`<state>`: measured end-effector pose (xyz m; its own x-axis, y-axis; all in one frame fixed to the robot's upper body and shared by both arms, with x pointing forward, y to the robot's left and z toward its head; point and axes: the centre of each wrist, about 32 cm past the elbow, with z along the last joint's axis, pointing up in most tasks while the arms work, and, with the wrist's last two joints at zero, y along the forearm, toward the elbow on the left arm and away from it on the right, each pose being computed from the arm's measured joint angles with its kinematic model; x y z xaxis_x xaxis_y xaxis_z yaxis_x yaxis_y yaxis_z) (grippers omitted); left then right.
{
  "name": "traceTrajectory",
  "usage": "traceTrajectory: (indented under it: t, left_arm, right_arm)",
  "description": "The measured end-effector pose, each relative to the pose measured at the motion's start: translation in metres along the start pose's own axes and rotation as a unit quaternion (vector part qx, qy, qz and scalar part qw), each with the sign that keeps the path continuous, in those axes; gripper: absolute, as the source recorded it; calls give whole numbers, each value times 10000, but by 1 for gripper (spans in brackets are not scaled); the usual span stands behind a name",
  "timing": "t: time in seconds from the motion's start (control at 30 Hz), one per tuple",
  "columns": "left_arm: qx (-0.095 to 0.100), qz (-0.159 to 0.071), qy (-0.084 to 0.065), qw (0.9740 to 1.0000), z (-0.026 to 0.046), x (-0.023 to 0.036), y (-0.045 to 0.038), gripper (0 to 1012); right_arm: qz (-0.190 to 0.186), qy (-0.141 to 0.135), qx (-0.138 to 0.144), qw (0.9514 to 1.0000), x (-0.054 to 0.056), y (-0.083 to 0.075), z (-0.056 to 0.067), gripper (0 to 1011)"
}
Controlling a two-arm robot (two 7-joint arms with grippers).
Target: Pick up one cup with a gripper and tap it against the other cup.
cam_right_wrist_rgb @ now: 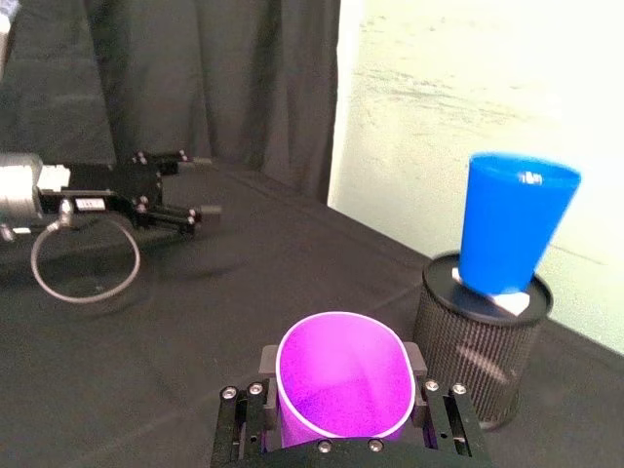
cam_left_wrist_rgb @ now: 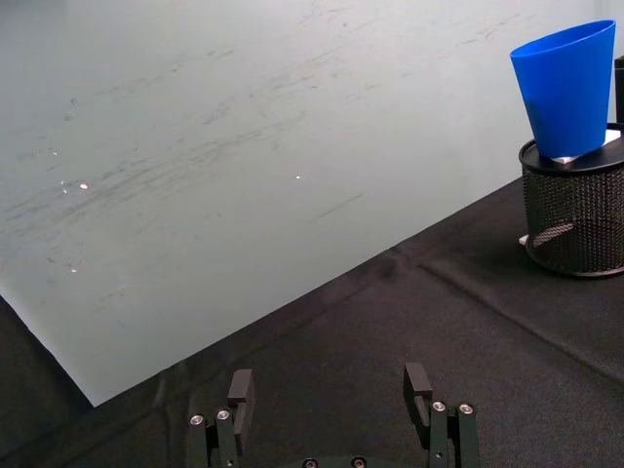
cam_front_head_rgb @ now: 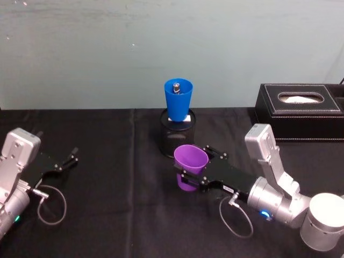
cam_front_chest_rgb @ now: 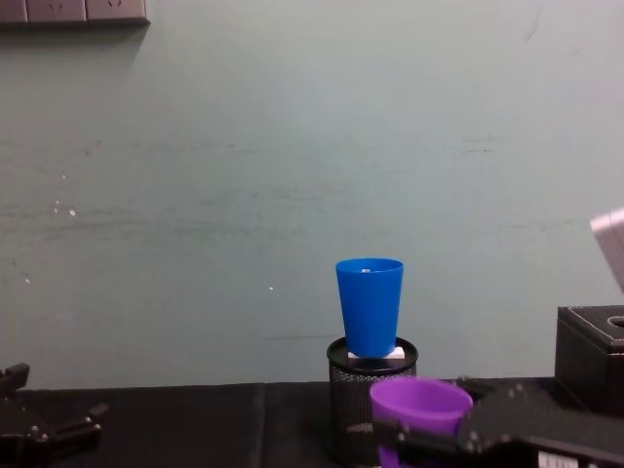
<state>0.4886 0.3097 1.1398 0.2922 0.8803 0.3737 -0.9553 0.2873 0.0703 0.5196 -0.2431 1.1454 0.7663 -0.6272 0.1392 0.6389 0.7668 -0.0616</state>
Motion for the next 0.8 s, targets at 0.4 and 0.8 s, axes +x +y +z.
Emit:
traceTrajectory:
  t: [0.4,0.8]
  left_arm:
    - [0,0,0,10000,0,0,0,1000]
    - [0,0,0,10000,0,0,0,1000]
  right_arm:
    - [91,-67,-2,9999,106,0,804,732]
    - [46,-137,-123,9998,85,-4,965,732]
